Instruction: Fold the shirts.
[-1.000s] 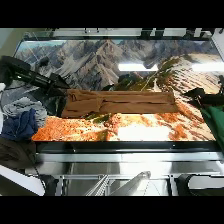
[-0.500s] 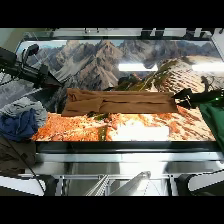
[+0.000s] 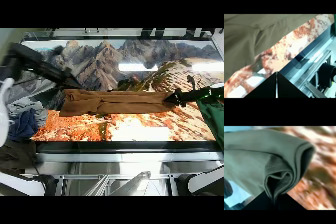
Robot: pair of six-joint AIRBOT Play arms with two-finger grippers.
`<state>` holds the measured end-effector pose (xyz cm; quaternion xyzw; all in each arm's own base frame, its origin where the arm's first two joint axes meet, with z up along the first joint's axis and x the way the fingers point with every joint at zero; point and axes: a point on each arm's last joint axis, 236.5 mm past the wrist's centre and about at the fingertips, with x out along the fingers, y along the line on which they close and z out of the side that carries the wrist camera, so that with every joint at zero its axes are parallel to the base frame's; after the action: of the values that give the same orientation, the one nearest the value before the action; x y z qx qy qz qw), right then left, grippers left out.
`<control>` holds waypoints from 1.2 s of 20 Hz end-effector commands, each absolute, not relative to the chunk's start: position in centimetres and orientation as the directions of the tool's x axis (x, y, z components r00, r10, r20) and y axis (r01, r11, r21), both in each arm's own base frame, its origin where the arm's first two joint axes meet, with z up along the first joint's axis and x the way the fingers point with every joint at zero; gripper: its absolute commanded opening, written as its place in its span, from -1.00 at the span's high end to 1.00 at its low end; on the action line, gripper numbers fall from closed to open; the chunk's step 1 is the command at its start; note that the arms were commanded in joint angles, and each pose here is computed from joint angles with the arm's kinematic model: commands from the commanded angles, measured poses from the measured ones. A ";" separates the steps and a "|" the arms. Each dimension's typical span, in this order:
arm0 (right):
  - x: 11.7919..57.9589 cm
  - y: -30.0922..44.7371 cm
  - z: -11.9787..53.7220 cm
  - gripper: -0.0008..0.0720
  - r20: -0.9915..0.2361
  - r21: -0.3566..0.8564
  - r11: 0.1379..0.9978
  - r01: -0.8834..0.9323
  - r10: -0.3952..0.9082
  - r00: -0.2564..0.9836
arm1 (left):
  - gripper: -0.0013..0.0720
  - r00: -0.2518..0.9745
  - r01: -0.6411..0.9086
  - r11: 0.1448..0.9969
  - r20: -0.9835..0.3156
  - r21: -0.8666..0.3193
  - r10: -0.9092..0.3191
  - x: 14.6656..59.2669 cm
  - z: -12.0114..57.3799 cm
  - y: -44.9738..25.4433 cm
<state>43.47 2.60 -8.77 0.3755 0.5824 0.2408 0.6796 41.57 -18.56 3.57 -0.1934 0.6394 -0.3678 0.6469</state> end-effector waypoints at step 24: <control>42.2 13.7 13.8 0.92 -0.091 0.960 0.113 -0.256 0.991 0.094 | 0.91 -0.193 0.422 0.327 -0.435 -0.846 -0.879 40.7 9.8 -35.7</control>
<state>42.62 6.88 9.40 0.4483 0.4594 0.4604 0.6132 42.04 -41.03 2.40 -0.2189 0.5795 -0.5004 0.6048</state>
